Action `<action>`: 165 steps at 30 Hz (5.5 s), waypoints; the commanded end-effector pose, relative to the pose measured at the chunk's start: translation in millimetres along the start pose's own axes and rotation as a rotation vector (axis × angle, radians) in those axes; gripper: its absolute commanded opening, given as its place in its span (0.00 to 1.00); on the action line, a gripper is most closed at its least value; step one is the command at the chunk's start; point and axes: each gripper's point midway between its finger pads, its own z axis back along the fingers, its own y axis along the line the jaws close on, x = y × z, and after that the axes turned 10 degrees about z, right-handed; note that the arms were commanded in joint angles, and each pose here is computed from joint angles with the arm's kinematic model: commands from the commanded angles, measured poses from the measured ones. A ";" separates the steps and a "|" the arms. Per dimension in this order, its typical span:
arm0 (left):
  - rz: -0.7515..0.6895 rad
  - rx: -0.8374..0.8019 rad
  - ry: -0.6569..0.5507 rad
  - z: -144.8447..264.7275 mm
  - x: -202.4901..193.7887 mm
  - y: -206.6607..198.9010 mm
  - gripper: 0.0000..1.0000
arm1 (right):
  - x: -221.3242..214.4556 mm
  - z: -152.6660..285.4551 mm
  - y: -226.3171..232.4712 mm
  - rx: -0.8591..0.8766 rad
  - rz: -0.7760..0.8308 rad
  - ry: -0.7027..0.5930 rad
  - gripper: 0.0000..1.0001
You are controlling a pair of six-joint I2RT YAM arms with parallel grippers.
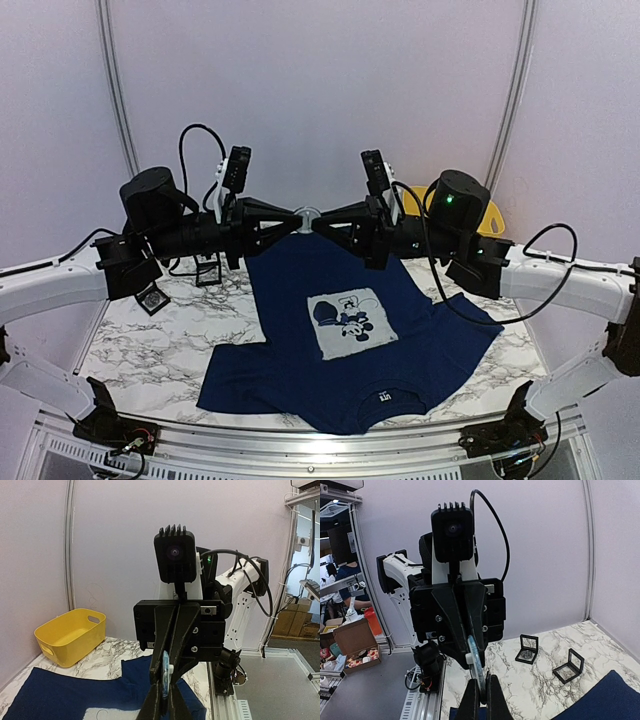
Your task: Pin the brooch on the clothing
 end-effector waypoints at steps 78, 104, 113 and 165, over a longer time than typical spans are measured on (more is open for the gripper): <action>-0.224 0.102 0.146 3.0 -19.7 -8.0 0.00 | -21.7 25.3 8.8 0.028 0.243 0.302 0.58; -0.206 0.090 0.148 2.1 -22.7 -9.1 0.00 | -8.8 0.8 6.0 0.068 0.164 0.184 0.00; 0.154 0.805 0.074 75.4 -61.6 128.0 0.93 | -88.1 59.2 -94.3 -0.581 0.116 0.424 0.00; -0.217 0.368 0.762 24.3 -309.7 107.7 0.59 | -251.4 58.2 -86.6 -0.440 0.256 0.562 0.00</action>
